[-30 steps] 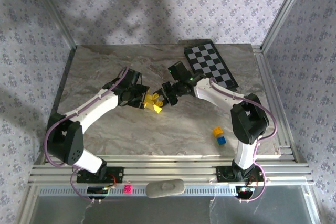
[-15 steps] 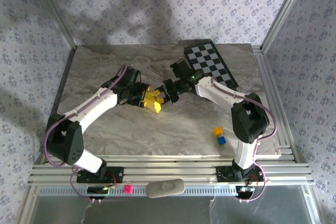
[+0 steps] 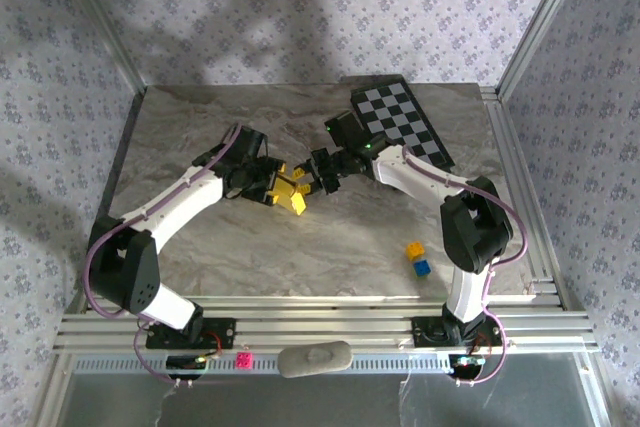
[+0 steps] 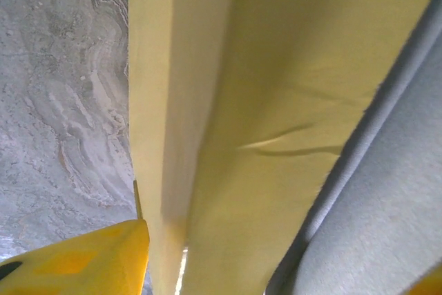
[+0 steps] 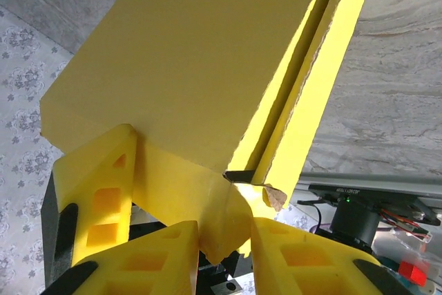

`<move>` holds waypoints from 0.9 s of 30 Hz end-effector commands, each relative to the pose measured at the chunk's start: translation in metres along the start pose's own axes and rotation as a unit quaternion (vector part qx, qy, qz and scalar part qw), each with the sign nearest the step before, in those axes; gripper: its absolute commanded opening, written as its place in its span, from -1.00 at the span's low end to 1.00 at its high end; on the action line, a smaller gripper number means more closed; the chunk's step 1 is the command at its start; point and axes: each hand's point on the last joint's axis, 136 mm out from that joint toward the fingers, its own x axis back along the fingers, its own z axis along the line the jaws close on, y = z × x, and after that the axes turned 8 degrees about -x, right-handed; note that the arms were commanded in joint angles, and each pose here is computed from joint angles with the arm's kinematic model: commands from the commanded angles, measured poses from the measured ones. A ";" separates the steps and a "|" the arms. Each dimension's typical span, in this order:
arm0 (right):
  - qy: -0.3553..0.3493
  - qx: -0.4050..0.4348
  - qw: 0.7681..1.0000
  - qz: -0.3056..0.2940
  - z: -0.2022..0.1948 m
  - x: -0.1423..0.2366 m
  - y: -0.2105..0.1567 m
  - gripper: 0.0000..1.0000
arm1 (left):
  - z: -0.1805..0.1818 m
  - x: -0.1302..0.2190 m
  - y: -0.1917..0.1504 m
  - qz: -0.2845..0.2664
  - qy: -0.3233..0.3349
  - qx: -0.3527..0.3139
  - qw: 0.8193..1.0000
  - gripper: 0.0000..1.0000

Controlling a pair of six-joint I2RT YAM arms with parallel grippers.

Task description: Fold the paper box

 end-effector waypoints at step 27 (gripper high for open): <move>0.027 -0.035 0.999 0.027 0.021 -0.009 -0.011 -0.54 | -0.010 -0.002 0.003 0.024 0.005 0.010 1.000 0.29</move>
